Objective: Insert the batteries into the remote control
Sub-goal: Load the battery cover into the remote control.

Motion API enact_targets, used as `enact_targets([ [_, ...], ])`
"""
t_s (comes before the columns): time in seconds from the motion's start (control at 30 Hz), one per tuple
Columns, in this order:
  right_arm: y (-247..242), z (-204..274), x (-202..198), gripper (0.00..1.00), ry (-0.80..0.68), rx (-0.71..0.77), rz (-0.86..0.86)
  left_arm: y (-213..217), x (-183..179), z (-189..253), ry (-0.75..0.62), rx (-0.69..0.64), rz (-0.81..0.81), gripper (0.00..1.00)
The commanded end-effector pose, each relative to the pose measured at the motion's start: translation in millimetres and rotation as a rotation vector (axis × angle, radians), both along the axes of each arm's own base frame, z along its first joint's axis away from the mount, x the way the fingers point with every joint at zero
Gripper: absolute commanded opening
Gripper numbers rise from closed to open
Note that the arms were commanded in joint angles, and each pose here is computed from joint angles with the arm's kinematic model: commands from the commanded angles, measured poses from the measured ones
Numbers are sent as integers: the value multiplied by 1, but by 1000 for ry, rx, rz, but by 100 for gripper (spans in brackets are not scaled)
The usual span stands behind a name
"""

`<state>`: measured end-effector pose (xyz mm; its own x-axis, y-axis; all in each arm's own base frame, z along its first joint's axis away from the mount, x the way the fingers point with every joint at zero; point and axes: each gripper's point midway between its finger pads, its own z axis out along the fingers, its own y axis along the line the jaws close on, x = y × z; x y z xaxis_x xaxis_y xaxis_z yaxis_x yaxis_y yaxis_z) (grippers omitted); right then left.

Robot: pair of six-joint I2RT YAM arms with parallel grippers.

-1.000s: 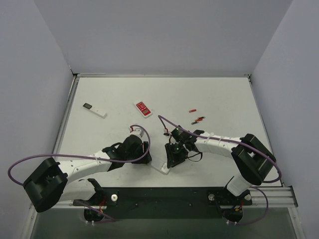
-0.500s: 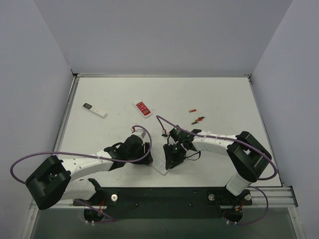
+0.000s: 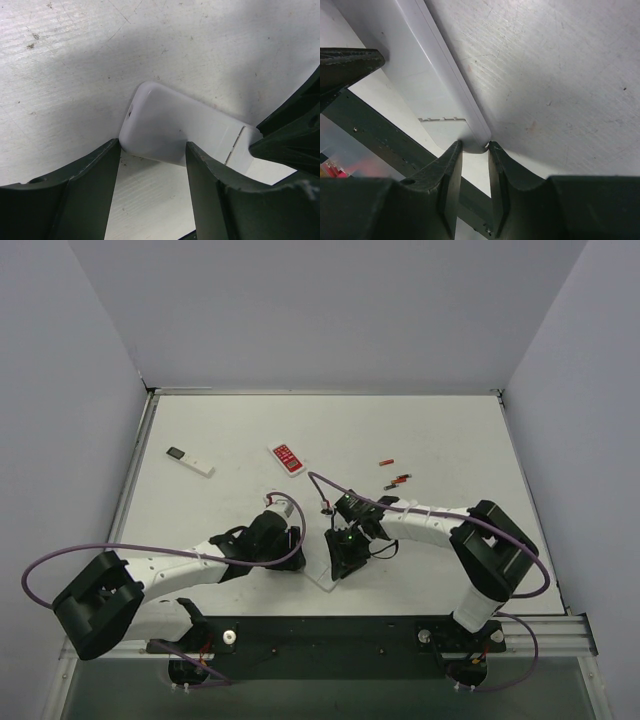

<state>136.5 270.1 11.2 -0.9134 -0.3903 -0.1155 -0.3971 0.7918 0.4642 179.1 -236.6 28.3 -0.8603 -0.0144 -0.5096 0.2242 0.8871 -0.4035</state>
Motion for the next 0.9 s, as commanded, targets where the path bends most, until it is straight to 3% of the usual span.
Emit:
enact_targets([
  [0.0, -8, -21, 19, 21, -91, -113, 25, -7, 1, 13, -26, -54, -4, 64],
  [0.27, 9, -23, 34, 21, -174, -121, 138, 26, 8, 26, -76, -55, 149, 66],
  [0.47, 21, -4, 65, 21, -340, -144, 329, 53, 12, 29, -106, -64, 251, 67],
  [0.67, 28, 7, 72, 22, -363, -132, 442, 69, 16, 22, -86, -47, 297, 68],
  [0.87, 35, 17, 69, 22, -356, -103, 437, 73, 14, 10, -30, -14, 309, 69],
])
